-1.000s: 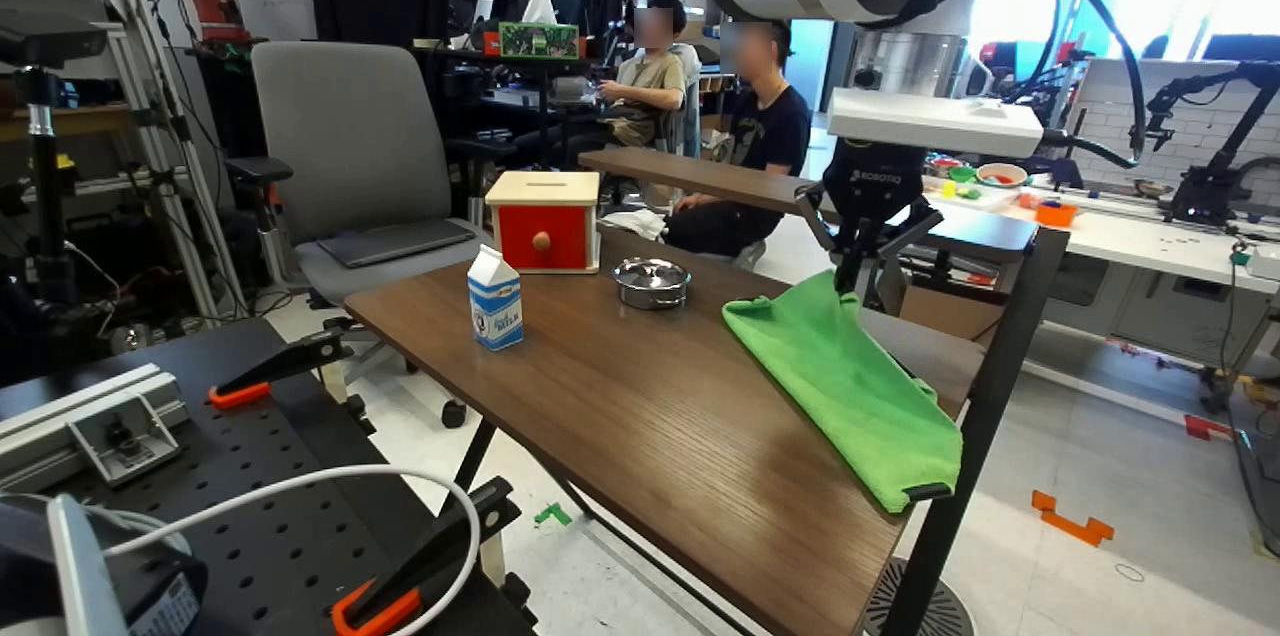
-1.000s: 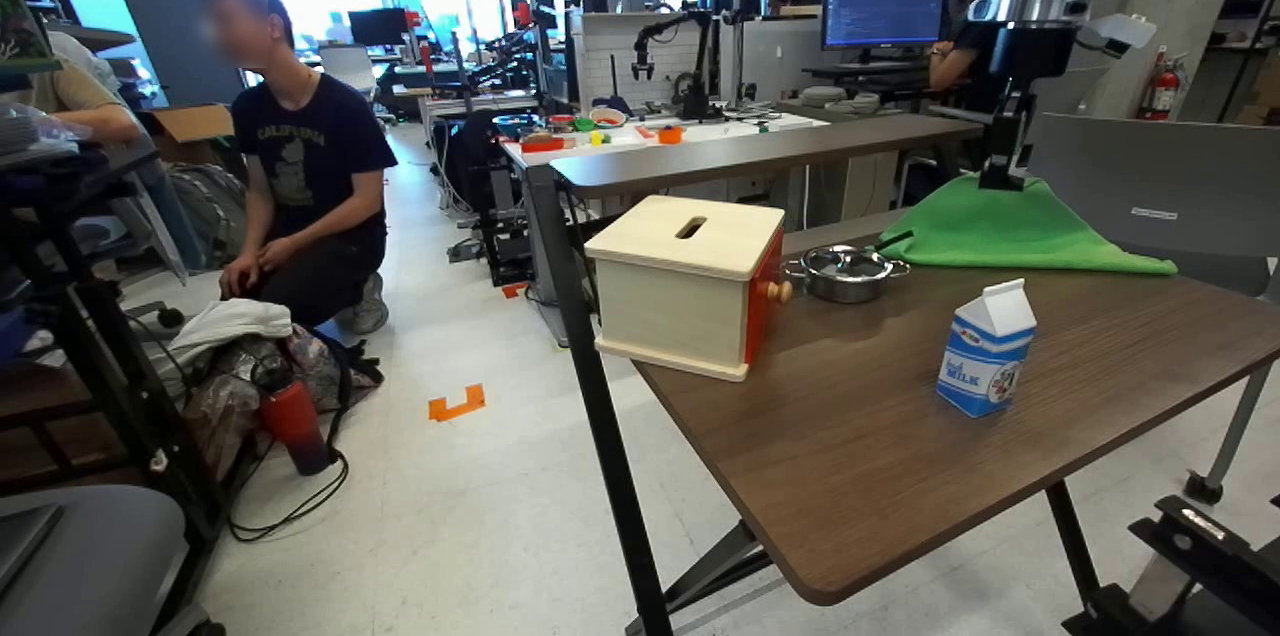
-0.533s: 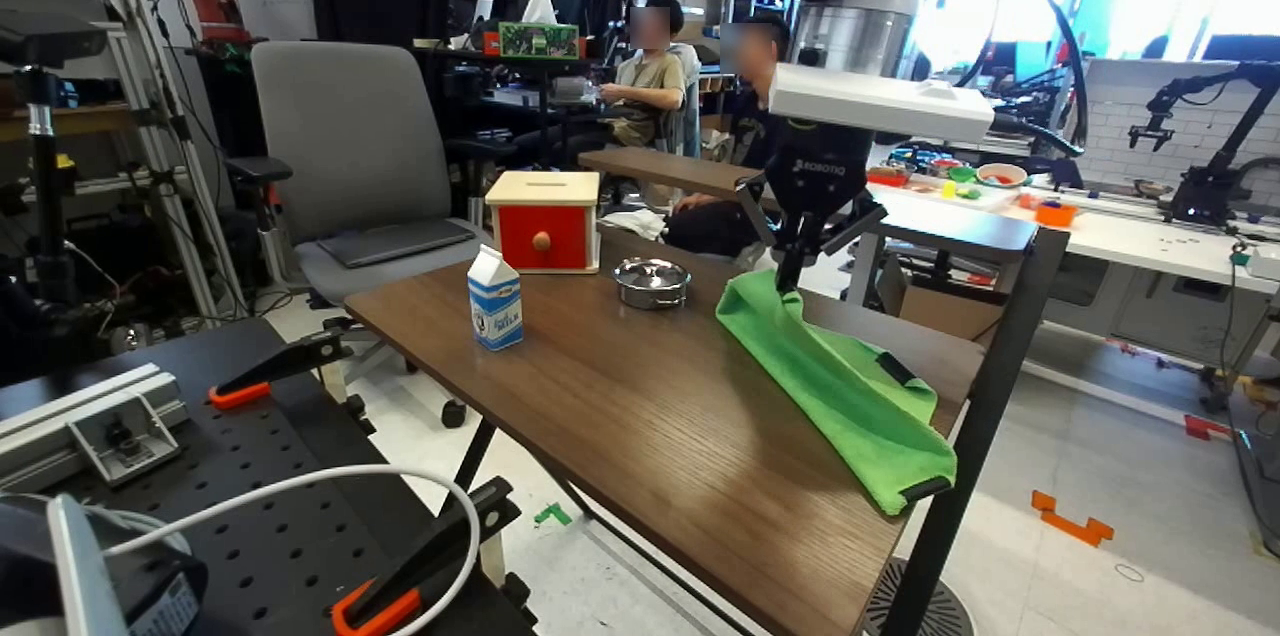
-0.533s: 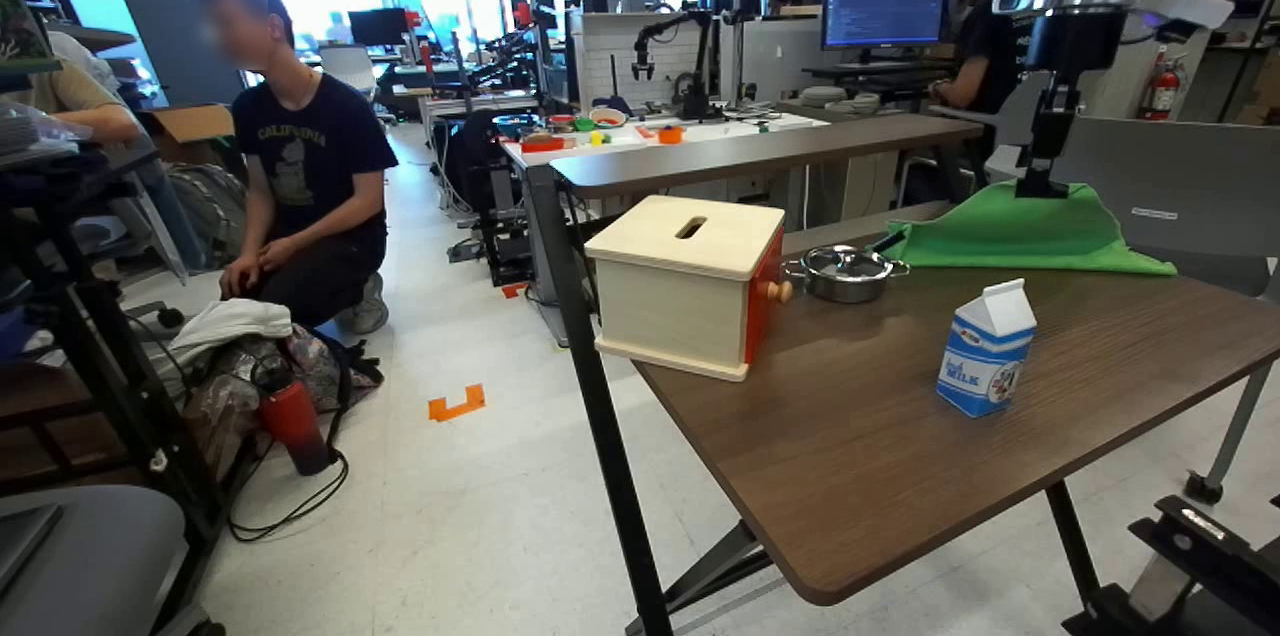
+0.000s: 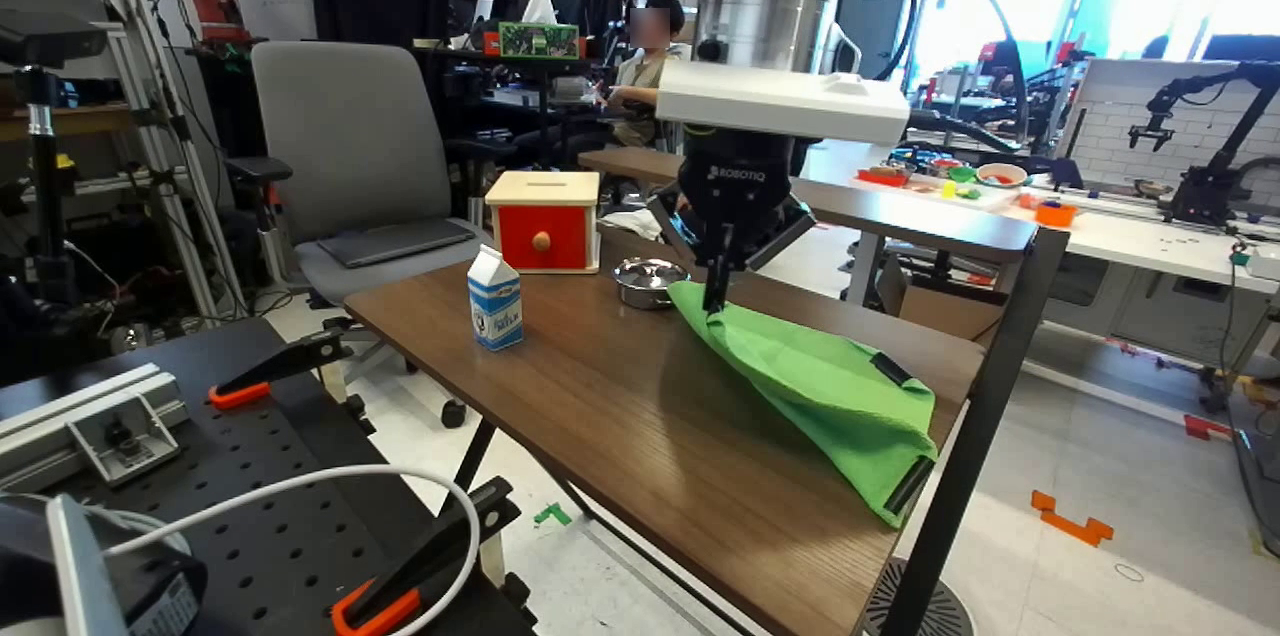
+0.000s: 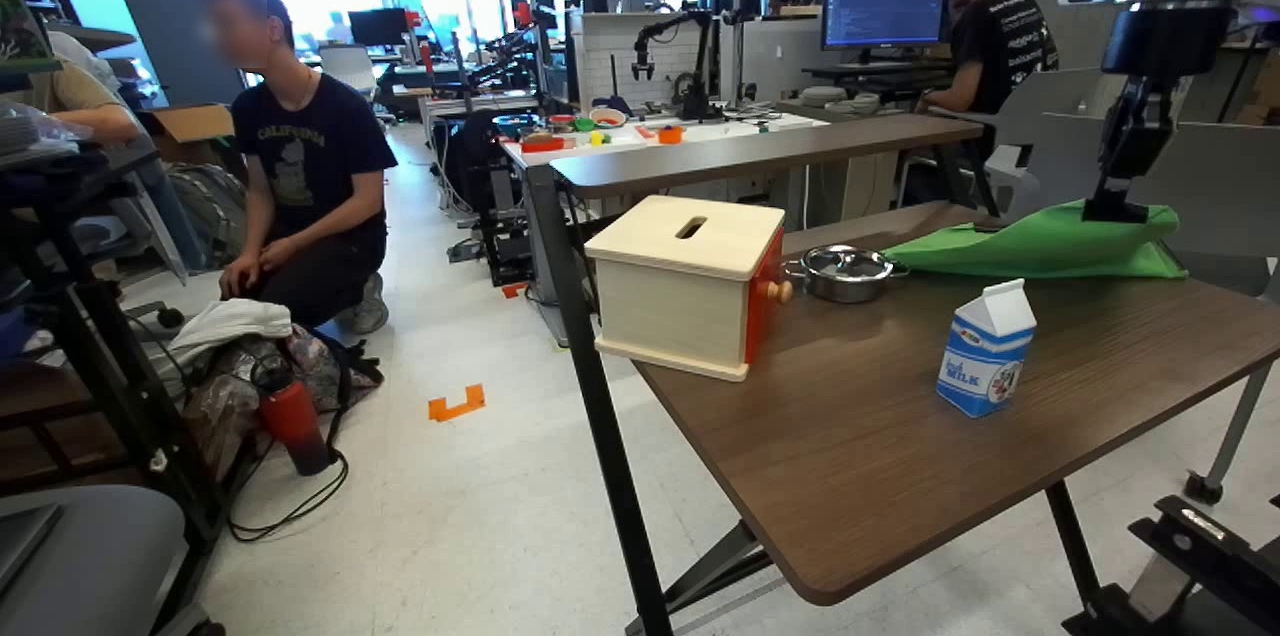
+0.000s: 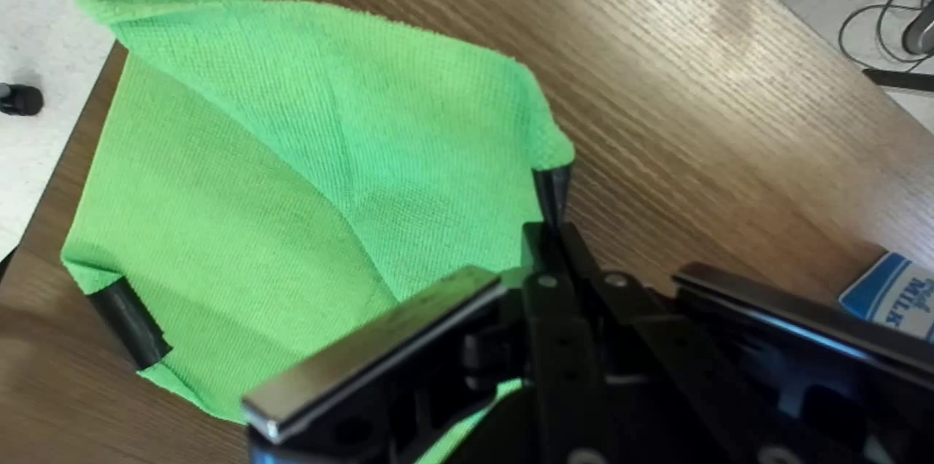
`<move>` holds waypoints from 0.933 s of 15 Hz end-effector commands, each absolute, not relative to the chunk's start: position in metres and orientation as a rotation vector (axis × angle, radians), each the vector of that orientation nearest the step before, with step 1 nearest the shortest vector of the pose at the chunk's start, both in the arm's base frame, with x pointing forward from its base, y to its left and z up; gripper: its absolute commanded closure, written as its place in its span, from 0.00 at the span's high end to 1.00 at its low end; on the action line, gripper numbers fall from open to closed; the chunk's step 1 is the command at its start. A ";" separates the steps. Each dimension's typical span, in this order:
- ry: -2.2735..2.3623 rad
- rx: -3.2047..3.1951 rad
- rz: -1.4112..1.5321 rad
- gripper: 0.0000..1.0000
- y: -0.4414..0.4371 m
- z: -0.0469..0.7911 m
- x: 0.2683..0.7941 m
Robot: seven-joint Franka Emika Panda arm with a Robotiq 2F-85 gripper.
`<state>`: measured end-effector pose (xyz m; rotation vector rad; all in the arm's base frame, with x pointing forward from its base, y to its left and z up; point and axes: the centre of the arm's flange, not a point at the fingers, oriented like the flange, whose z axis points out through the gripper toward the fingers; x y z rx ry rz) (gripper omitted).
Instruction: Unfold the green towel
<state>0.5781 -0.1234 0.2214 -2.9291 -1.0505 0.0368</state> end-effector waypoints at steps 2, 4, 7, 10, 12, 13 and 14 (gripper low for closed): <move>-0.974 -3.066 -0.108 0.01 -0.096 0.224 0.485; -0.883 -3.118 -0.201 0.01 -0.087 0.220 0.467; -0.700 -3.193 -0.345 0.29 -0.070 0.214 0.440; -0.595 -3.236 -0.372 0.44 -0.059 0.210 0.427; -0.534 -3.260 -0.378 0.59 -0.057 0.210 0.426; -0.515 -3.271 -0.377 0.66 -0.057 0.212 0.427; -0.499 -3.271 -0.373 0.74 -0.057 0.214 0.430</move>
